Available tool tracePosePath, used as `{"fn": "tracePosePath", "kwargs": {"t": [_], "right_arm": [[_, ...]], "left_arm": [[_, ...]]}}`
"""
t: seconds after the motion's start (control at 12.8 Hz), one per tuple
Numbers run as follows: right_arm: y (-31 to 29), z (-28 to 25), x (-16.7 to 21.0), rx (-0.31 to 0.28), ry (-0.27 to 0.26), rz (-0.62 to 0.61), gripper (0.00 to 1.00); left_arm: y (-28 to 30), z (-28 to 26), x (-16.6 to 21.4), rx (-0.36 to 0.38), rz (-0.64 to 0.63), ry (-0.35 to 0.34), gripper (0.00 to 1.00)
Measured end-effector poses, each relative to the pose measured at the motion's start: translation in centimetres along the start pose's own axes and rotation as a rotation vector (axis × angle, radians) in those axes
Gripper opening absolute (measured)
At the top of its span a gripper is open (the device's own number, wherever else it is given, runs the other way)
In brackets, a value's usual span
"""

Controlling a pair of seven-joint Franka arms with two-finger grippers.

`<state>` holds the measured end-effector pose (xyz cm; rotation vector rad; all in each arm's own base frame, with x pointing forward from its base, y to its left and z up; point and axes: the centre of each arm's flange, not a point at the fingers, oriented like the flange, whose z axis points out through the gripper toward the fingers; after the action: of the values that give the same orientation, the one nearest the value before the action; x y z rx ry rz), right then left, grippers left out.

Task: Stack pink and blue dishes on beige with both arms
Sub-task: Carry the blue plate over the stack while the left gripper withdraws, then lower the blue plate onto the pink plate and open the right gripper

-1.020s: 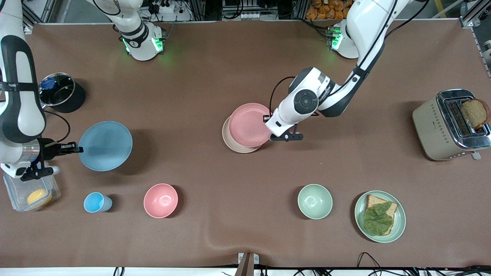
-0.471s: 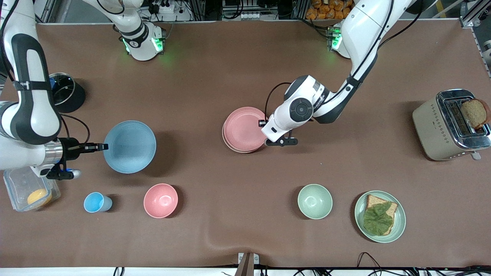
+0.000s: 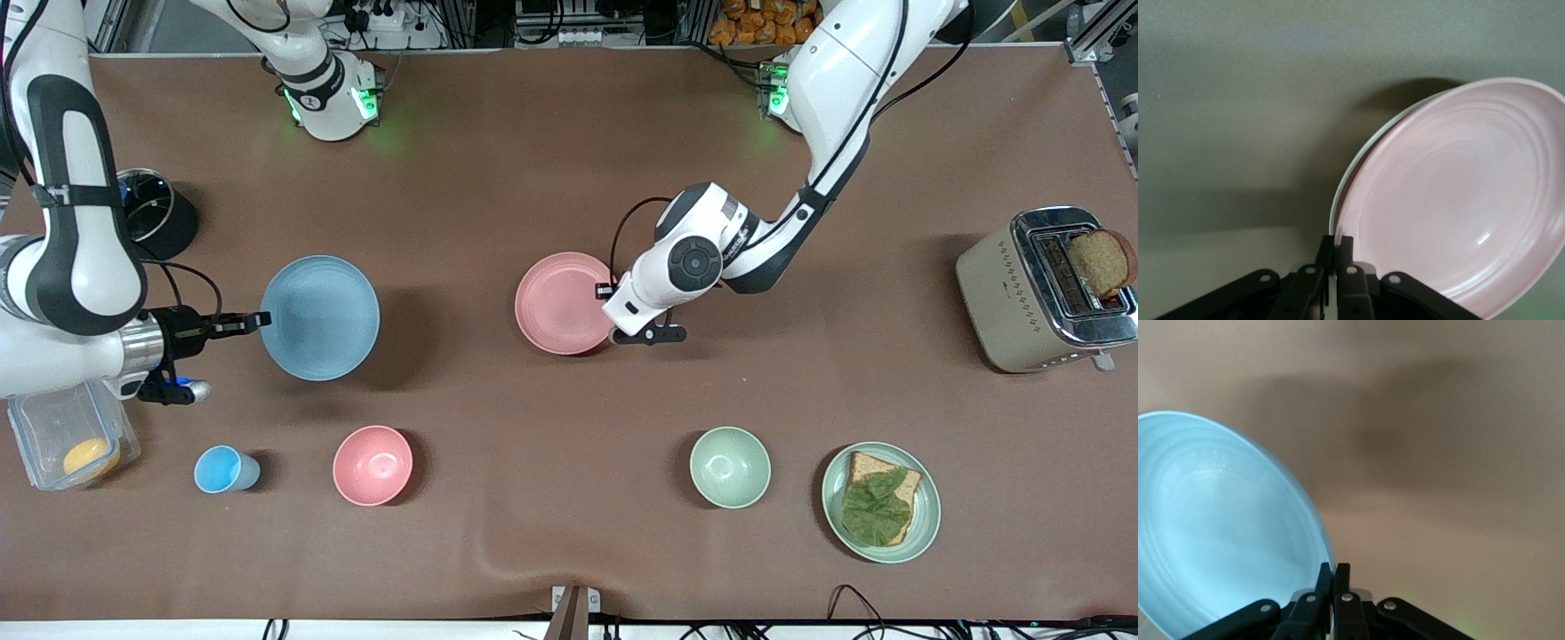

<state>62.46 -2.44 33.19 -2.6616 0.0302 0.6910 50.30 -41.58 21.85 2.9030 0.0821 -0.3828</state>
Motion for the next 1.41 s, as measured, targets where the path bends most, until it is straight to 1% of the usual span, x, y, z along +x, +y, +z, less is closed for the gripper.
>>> {"fn": "tracePosePath", "kwargs": {"t": [0.08,0.16,0.24,0.31,0.39,0.47,0.55,0.63,0.78,0.94,1.02,1.18,1.25,1.33,1.41], "right_arm": [[-0.9,0.4,-0.1,-0.005,-0.019,-0.011,0.03],[-2.4,0.8,-0.3,-0.017,-0.038,-0.03,0.03],[-4.0,1.2,-0.5,-0.035,-0.048,-0.041,0.03],[-5.4,1.6,-0.6,-0.051,-0.052,-0.044,0.03],[-6.8,2.0,-0.6,-0.065,-0.054,-0.037,0.03],[-8.5,2.7,-0.6,-0.082,-0.055,-0.021,0.03],[-10.5,3.5,-0.5,-0.101,-0.052,-0.001,0.03],[-12.6,4.5,-0.4,-0.121,-0.042,0.021,0.03],[-16.9,7.5,-0.3,-0.16,-0.012,0.069,0.03],[-20.0,11.4,-0.2,-0.189,0.028,0.113,0.03],[-21.4,13.1,-0.4,-0.2,0.043,0.134,0.03],[-24.5,15.5,-1.0,-0.206,0.071,0.18,0.03],[-26.2,16.3,-1.3,-0.202,0.089,0.202,0.03],[-27.6,17.2,-1.6,-0.196,0.112,0.223,0.03],[-28.9,18.1,-1.9,-0.178,0.132,0.243,0.03]], "left_arm": [[0.0,-0.3,0.3,-0.004,-0.002,0.007,0.21],[0.1,-1.3,0.9,-0.011,-0.001,0.029,0.37],[0.1,-2.9,1.6,-0.01,0.009,0.065,0.48],[-0.4,-5.6,2.5,0.009,0.017,0.109,0.59],[-1.7,-9.4,3.4,0.032,0.01,0.152,0.68],[-3.7,-14.3,4.3,0.051,-0.019,0.19,0.79],[-6.2,-19.7,4.6,0.073,-0.048,0.215,0.9],[-8.4,-24.4,4.3,0.095,-0.057,0.229,1.0],[-10.8,-32.2,2.3,0.122,-0.047,0.281,1.0],[-12.3,-37.4,0.2,0.149,-0.063,0.331,1.0],[-13.3,-39.6,-0.8,0.163,-0.08,0.332,1.0],[-15.1,-42.9,-2.5,0.195,-0.118,0.289,1.0],[-16.2,-44.0,-2.9,0.206,-0.14,0.266,1.0],[-17.0,-44.9,-3.2,0.208,-0.152,0.26,1.0],[-17.7,-45.7,-3.4,0.209,-0.147,0.264,1.0]]}}
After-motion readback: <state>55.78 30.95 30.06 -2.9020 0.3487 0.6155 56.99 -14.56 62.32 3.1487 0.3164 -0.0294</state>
